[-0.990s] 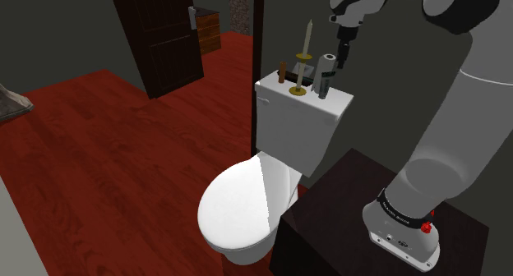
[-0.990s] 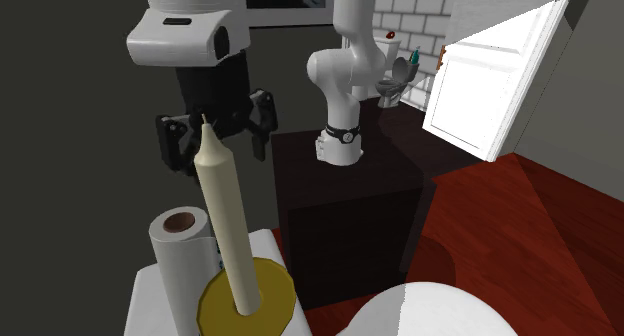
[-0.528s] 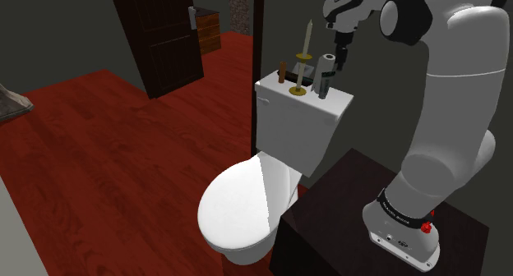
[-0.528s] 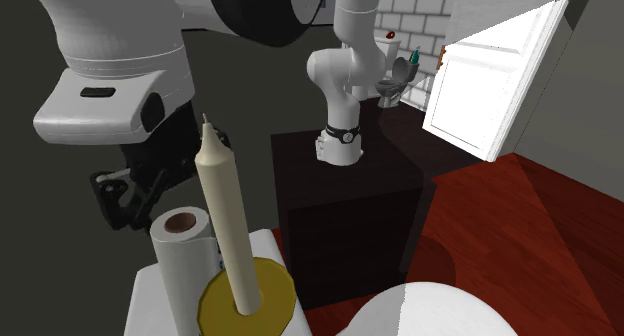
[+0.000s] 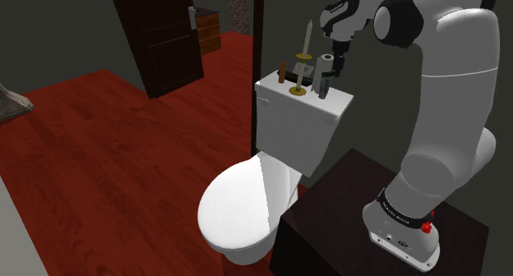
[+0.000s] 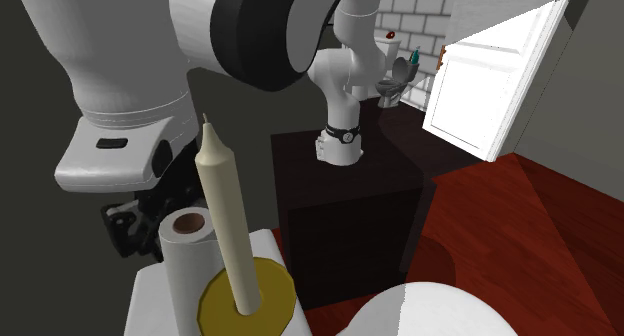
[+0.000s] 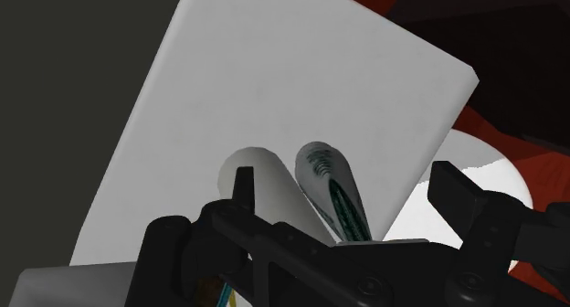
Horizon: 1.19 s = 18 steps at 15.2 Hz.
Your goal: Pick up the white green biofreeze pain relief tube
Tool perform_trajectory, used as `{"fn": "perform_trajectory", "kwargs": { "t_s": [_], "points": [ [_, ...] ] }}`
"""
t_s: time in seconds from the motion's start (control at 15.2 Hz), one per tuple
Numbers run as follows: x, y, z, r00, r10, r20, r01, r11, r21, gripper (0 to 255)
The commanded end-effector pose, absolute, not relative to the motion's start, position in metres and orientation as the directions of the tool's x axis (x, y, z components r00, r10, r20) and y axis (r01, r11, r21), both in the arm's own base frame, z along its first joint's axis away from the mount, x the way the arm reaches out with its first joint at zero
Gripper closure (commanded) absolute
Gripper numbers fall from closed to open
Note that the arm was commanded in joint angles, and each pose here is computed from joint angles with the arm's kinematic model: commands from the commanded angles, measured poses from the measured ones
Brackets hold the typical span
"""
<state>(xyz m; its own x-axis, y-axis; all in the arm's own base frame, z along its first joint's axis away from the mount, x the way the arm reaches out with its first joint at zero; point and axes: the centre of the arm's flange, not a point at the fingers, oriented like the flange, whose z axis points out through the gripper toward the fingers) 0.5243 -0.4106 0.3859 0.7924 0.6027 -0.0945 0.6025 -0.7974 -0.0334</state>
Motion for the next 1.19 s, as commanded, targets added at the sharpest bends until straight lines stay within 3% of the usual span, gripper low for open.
{"fn": "perform_trajectory", "kwargs": {
  "t_s": [0.0, 0.59, 1.12],
  "points": [
    [0.524, -0.411, 0.383, 0.793, 0.603, -0.094, 0.602, -0.798, -0.033, 255],
    [0.524, -0.411, 0.384, 0.792, 0.603, -0.094, 0.602, -0.797, -0.033, 255],
    [0.524, -0.411, 0.426, 0.792, 0.603, -0.094, 0.602, -0.797, -0.033, 255]
  ]
}}
